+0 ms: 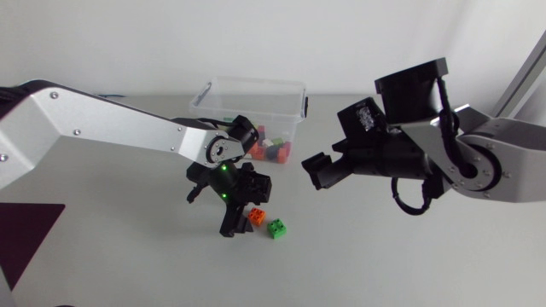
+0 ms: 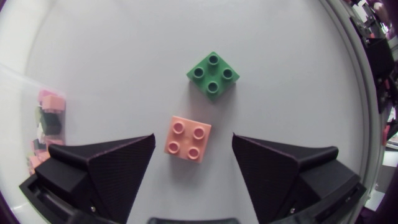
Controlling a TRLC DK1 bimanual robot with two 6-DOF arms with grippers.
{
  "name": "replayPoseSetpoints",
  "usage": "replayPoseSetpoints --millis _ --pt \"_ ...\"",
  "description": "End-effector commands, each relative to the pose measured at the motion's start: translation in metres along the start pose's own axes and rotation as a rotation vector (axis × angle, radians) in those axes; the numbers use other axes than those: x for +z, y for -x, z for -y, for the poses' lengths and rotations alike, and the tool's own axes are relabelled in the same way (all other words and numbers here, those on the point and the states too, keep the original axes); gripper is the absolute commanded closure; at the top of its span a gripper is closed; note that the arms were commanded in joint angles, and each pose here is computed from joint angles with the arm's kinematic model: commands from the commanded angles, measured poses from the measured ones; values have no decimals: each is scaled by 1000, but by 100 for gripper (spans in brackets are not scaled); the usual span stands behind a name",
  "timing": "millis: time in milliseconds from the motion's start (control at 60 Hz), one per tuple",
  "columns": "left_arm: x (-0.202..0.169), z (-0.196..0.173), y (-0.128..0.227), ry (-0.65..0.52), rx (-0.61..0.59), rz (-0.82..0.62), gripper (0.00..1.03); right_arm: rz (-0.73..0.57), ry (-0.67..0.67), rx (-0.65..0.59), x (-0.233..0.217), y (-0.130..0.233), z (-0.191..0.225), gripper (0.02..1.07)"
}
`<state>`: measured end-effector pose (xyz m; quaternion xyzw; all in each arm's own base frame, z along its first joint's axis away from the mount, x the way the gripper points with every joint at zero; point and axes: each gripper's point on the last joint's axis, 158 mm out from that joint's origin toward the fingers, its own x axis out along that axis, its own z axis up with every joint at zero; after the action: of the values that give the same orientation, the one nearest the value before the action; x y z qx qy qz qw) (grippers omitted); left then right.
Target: Place the duplo bricks in the container
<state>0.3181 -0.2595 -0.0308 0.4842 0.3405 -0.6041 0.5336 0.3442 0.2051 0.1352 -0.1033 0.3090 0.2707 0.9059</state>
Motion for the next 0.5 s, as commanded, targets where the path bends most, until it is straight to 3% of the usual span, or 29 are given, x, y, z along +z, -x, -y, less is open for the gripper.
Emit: replayPoseSetpoints --millis 0,117,483 --pt "0 -3 -5 -35 -14 -5 38 -67 8 4 -28 -2 -8 7" --pt "1 -2 -6 -37 -19 -5 67 -125 18 -2 -47 -6 -17 7" --pt "-15 -3 26 115 -66 -12 72 -403 18 65 -92 -36 -58 10"
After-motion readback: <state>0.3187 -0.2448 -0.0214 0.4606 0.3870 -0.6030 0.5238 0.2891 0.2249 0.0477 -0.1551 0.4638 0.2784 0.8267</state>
